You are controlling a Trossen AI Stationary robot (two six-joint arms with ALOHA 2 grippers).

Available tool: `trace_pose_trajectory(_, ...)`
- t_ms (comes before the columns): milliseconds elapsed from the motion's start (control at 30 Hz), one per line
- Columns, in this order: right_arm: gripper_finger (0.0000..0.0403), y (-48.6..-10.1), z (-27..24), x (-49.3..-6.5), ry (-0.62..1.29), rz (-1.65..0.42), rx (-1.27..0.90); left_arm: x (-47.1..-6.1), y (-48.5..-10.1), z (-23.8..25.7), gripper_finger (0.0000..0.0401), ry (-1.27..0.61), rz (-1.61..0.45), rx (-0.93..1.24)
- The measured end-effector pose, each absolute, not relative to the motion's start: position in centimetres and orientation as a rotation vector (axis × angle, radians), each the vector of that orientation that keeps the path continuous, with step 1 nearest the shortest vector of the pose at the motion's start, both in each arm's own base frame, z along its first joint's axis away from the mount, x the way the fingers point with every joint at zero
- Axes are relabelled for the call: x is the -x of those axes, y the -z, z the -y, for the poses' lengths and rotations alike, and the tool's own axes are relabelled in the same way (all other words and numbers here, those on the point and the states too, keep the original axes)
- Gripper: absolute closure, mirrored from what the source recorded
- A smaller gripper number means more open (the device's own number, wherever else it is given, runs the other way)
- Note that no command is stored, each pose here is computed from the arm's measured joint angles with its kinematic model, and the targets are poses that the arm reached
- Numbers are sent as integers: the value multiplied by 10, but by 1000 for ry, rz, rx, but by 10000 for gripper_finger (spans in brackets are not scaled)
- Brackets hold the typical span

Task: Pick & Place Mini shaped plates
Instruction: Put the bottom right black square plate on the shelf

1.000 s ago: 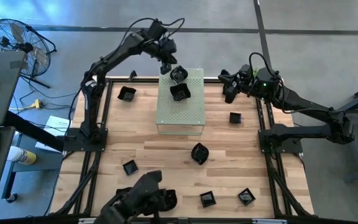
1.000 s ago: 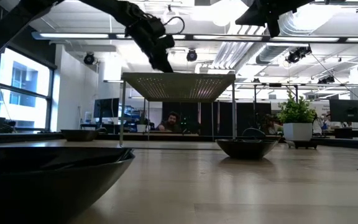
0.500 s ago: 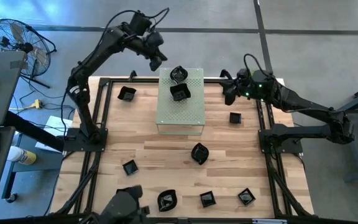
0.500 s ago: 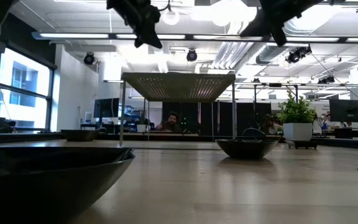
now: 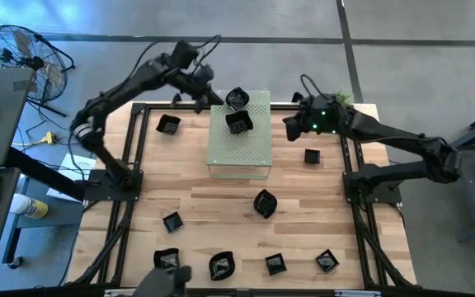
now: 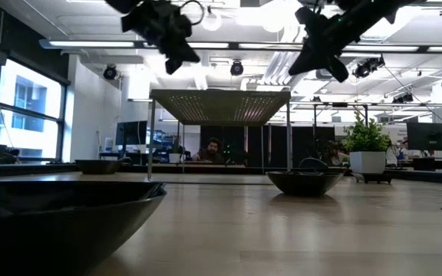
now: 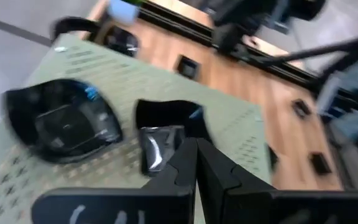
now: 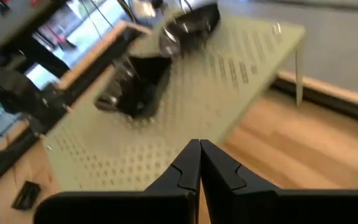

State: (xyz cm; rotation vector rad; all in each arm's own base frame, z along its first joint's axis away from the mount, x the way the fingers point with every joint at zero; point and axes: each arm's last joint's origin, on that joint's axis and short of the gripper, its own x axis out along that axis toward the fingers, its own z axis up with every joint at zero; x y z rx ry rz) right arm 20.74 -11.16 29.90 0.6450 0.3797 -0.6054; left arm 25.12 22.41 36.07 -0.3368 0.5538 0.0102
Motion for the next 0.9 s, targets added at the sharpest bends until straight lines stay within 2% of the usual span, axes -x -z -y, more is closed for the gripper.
trace_pose_trajectory(267,396,-283,102,-188,691,-615,-743,-196,-342,-176,400,-300,-302,278)
trace_pose_trajectory(433,389,-263,96,-174,830,-872,-787,-175,-339,-155,400,-322,-219,382)
trace_pose_trajectory(567,366,-251,98,-173,867,-1004,-806,-166,-334,-147,400,-331,-224,384)
trace_pose_trajectory(667,339,-245,95,-180,783,-1063,-820,-160,-333,-142,400,-338,-213,336)
trace_pose_trajectory(900,280,-246,55,-194,432,-1164,-785,-153,-317,-134,400,-343,-236,348)
